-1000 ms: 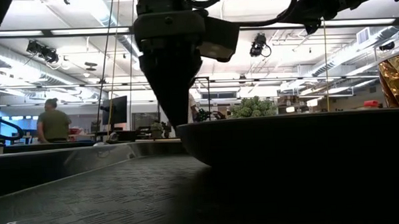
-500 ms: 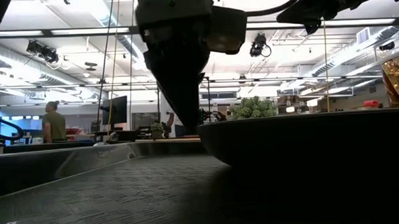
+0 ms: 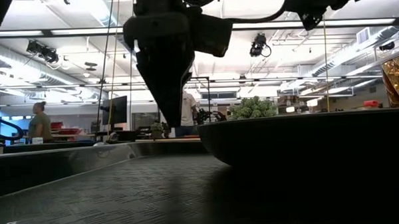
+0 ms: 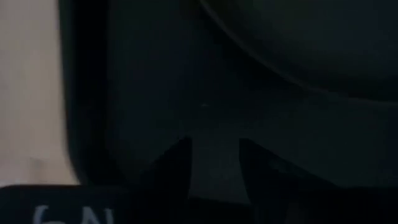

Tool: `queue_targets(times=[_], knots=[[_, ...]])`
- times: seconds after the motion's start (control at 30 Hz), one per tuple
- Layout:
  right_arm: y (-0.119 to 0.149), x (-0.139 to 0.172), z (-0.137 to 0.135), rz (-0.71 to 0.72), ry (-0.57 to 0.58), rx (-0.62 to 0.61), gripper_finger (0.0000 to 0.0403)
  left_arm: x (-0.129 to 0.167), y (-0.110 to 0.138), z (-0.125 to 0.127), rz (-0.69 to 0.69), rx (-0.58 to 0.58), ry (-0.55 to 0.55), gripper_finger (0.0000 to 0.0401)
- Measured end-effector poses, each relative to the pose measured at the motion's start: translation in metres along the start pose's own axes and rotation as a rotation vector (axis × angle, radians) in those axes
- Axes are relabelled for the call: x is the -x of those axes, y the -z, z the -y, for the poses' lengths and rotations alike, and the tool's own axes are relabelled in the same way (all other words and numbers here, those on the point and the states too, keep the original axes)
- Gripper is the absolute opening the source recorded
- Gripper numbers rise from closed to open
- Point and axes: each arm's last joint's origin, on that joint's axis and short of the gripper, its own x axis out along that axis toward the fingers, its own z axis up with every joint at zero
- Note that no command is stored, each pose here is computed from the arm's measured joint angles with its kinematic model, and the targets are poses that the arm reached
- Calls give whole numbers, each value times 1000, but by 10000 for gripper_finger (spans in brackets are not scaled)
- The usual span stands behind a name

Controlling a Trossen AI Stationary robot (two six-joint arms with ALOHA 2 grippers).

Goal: Pick and place plate/cup/fork/spoon on tray
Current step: Put the black plate to the bottom left of the brown cup on the black tray

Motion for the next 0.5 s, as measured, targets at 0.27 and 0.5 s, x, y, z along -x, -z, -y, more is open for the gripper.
queue_targets(times=[0.27,0.5], knots=[[-15,-22,-33,-116,-84,73,11,2,11,-15,-75,-123,-342,141],[-22,-28,-68,-266,-96,42,11,3,13,-17,-103,-235,-400,141]])
